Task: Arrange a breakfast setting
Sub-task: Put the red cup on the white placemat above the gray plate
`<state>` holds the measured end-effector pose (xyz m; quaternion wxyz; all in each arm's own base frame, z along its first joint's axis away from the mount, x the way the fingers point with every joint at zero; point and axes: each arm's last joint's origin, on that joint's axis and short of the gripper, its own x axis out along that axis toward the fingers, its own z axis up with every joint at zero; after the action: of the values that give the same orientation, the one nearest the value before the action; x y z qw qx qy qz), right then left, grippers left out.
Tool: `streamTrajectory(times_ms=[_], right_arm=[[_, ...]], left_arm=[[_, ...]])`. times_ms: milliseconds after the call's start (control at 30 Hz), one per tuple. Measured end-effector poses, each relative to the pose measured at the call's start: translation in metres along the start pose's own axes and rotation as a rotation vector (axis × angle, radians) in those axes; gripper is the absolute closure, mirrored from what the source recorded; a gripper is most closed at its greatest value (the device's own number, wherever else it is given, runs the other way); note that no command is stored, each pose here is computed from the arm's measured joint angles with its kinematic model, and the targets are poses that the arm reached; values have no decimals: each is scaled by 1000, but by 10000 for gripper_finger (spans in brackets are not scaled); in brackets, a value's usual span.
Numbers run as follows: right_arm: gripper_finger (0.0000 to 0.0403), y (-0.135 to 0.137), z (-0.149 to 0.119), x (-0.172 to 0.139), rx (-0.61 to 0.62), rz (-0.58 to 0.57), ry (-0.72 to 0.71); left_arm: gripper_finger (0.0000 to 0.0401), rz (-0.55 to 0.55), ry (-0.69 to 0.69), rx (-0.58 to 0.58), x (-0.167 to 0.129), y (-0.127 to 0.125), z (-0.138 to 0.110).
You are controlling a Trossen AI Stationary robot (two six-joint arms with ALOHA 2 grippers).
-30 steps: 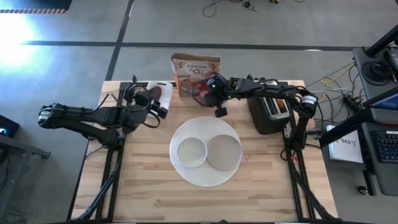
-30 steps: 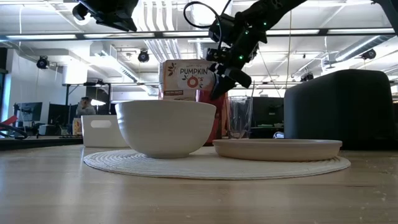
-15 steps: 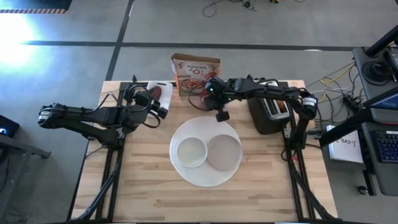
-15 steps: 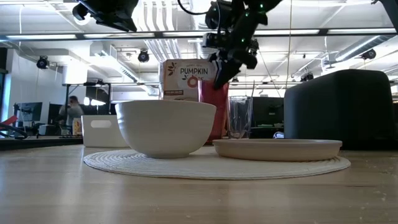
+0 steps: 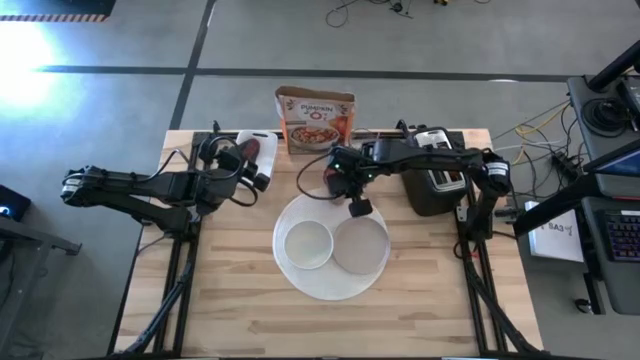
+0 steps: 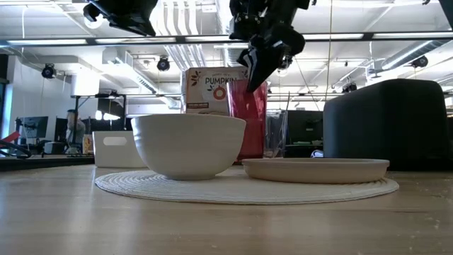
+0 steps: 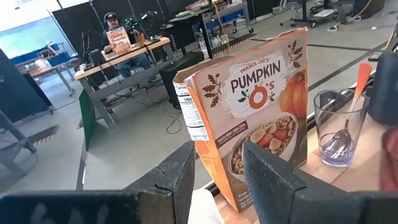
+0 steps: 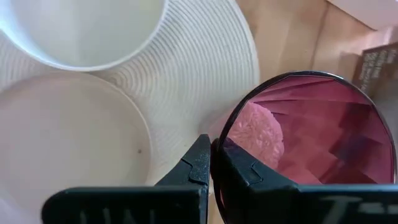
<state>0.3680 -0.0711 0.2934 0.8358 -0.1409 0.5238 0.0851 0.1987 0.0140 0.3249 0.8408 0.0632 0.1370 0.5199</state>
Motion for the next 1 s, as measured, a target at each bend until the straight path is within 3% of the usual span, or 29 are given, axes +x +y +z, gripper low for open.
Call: streamTrajectory(times_ms=[200, 567, 1000], right_arm=[[394, 12, 6, 1, 27, 16, -4], [393, 24, 9, 8, 46, 43, 18], [349, 24, 8, 11, 55, 43, 17]], left_arm=[[283, -3, 0, 24, 0, 0, 0], [283, -103, 23, 44, 0, -3, -2], [283, -221, 118, 47, -1, -5, -14]])
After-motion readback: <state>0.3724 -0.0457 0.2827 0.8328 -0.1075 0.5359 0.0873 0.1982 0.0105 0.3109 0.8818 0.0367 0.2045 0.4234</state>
